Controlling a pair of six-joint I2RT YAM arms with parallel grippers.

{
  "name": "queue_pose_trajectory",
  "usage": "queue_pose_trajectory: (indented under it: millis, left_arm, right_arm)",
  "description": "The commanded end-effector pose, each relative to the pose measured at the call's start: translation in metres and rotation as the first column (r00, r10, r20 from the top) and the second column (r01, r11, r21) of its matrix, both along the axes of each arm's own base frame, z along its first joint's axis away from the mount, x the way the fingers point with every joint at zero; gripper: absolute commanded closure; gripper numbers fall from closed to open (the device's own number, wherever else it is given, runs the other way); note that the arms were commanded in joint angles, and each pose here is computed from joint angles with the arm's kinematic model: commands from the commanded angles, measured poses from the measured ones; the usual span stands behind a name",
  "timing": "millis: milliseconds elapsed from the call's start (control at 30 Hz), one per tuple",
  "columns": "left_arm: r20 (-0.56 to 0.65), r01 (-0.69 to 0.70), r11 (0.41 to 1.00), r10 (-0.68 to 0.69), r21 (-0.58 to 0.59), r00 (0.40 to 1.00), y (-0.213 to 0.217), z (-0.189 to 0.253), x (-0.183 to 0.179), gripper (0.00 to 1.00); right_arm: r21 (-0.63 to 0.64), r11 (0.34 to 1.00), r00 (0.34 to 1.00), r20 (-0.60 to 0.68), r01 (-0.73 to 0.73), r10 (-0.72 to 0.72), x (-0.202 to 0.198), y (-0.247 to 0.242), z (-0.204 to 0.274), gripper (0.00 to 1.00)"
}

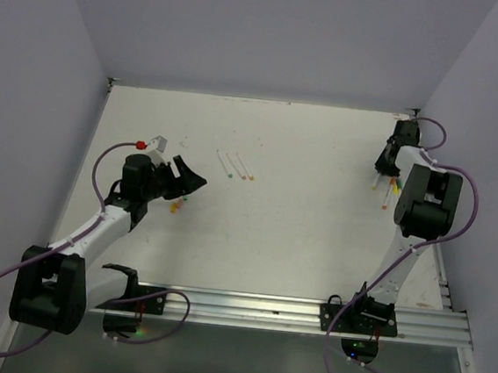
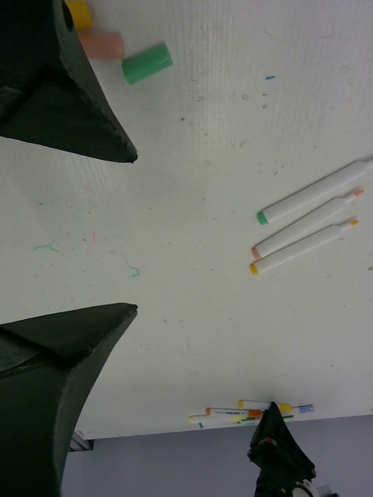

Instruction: Open the pen caps

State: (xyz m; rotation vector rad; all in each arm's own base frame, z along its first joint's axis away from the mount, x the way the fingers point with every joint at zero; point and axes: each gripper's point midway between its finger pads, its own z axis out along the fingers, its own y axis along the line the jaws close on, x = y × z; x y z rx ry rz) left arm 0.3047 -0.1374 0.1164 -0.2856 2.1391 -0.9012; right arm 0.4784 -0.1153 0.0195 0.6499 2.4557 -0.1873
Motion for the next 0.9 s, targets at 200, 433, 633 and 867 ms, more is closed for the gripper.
queue_pose_trajectory:
  millis: [200,433,633,867]
  left_arm:
    - [0.098,0.04,0.998,-0.036,-0.04,0.995,-0.008,0.043,-0.004,0.25]
    - [0.12,0.06,0.997,-0.053,-0.054,0.991,-0.011,0.058,-0.014,0.25]
    - [0.119,0.159,0.98,-0.145,-0.119,0.982,-0.029,0.067,-0.018,0.25]
    - [0.212,0.274,0.952,-0.243,-0.136,0.947,-0.06,0.092,-0.026,0.25]
  right_arm:
    - [0.013,1.0,1.0,-0.029,-0.01,0.011,-0.032,0.015,0.005,1.0]
    - [-0.055,0.997,0.989,0.127,-0.063,0.069,-0.046,0.05,0.073,1.0]
    - [-0.003,0.888,0.845,0.306,-0.459,0.438,-0.07,0.183,0.132,1.0]
    - [0.212,0.428,0.472,0.525,-0.879,0.709,-0.132,0.348,0.153,1.0]
